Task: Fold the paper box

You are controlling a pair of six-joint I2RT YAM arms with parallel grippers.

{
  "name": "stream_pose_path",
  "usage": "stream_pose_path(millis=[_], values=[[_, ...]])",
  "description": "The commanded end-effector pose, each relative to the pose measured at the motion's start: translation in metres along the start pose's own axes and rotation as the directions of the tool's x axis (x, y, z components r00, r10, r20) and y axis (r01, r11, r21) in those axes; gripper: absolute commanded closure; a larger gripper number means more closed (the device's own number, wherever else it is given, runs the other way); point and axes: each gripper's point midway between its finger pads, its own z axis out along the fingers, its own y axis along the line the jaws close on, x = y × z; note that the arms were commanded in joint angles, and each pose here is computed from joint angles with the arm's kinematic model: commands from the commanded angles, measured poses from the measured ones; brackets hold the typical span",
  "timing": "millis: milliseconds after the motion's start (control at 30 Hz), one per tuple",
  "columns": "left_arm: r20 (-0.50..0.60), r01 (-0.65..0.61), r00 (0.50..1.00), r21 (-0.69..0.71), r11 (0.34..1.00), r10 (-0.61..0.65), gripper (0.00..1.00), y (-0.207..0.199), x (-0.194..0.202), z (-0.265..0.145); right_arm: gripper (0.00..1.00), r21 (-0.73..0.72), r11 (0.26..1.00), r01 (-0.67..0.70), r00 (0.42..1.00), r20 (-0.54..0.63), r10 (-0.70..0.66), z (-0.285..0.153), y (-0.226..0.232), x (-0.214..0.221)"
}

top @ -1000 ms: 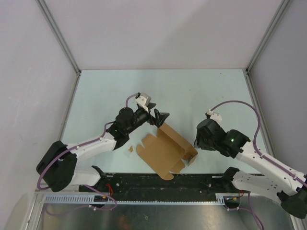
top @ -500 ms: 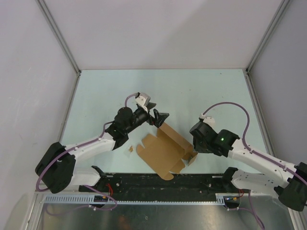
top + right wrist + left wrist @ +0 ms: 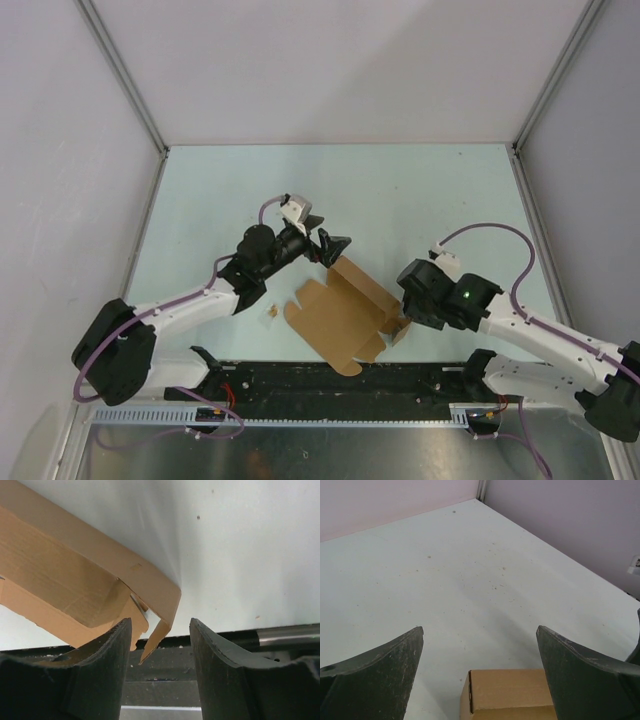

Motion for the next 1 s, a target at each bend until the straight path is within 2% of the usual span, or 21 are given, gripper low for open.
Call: stream_pose_path(millis=[0,133,333,500,767,900,967], values=[[0.035,0.028,0.999,0.022,0.999,-0.029,0.0,-0.006,-0.012,-0.006,0.45,0.057,0.988,-0.144,0.989,-0.012,0.145,-0.002,-0.009,0.015],[0.03,0.031,0.999,0.026,0.999,-0.032,0.0,-0.006,-0.01,-0.007,0.47,0.056,0.978,-0.202,0.979,-0.019,0.203,-0.002,-0.009,0.026],[0.03,0.02,0.999,0.015,1.0,-0.02,0.0,-0.004,-0.009,-0.007,0.57,0.038,0.964,-0.264,0.964,-0.013,0.264,0.005,-0.006,0.035],[0.03,0.013,0.999,0.01,1.0,-0.013,0.0,-0.002,-0.008,-0.007,0.65,0.037,0.965,-0.258,0.966,-0.016,0.259,0.014,-0.005,0.038],[0.025,0.009,1.0,0.007,1.0,-0.009,0.0,-0.001,-0.006,-0.007,0.8,0.043,0.983,-0.177,0.984,0.028,0.176,0.021,-0.005,0.031],[0.023,0.005,1.0,-0.001,1.0,-0.005,0.0,0.002,-0.005,-0.008,0.85,0.052,0.99,-0.128,0.988,0.092,0.123,0.024,-0.01,0.018],[0.024,0.004,1.0,-0.005,1.0,-0.004,0.0,0.003,-0.005,-0.009,0.9,0.048,0.992,-0.113,0.987,0.118,0.107,0.024,-0.011,0.009]])
